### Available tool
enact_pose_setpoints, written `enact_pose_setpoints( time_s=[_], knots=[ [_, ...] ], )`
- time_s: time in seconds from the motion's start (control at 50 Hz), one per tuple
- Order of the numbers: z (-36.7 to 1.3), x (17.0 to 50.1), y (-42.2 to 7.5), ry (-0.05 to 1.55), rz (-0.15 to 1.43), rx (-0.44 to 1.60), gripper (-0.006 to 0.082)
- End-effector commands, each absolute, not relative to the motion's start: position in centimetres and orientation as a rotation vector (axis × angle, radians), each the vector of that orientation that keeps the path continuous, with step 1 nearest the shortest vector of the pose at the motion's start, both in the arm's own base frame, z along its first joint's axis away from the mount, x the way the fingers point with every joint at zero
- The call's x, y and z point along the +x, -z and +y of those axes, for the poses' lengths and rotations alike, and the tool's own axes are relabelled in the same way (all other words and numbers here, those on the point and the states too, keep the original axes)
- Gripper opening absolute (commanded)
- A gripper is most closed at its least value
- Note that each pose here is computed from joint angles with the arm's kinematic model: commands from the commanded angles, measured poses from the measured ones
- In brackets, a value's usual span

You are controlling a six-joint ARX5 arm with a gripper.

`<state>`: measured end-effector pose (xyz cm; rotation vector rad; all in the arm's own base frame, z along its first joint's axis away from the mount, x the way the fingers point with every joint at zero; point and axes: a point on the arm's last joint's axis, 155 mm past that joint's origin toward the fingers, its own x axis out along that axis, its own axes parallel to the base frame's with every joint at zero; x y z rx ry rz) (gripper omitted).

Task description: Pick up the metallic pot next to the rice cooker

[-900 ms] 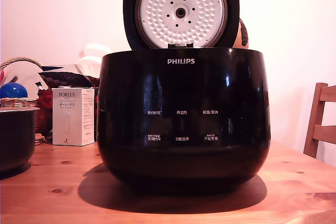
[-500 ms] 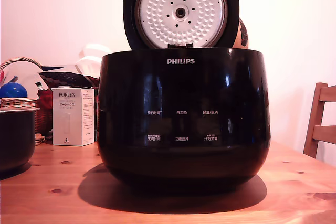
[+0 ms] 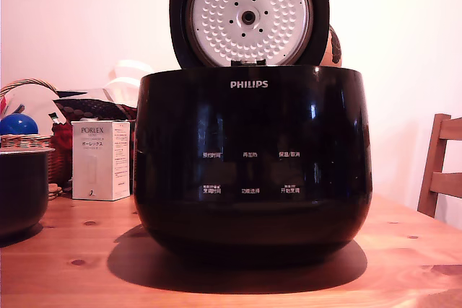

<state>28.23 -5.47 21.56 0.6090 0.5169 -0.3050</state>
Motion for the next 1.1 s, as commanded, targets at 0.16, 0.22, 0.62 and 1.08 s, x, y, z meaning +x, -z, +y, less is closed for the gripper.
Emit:
enact_pose_setpoints(
  time_s=[0.16, 0.22, 0.62, 1.08],
  knots=[
    [-5.4, 22.8, -16.8, 0.547, 0.749, 0.827, 0.0020],
    [-5.2, 22.0, -16.2, 0.580, 0.781, 0.866, 0.0114],
    [-4.5, 23.1, -15.7, 0.611, 0.776, 1.035, 0.0416],
    [-2.6, 26.4, -11.3, 0.618, 0.963, 1.084, 0.0416]
  ],
)
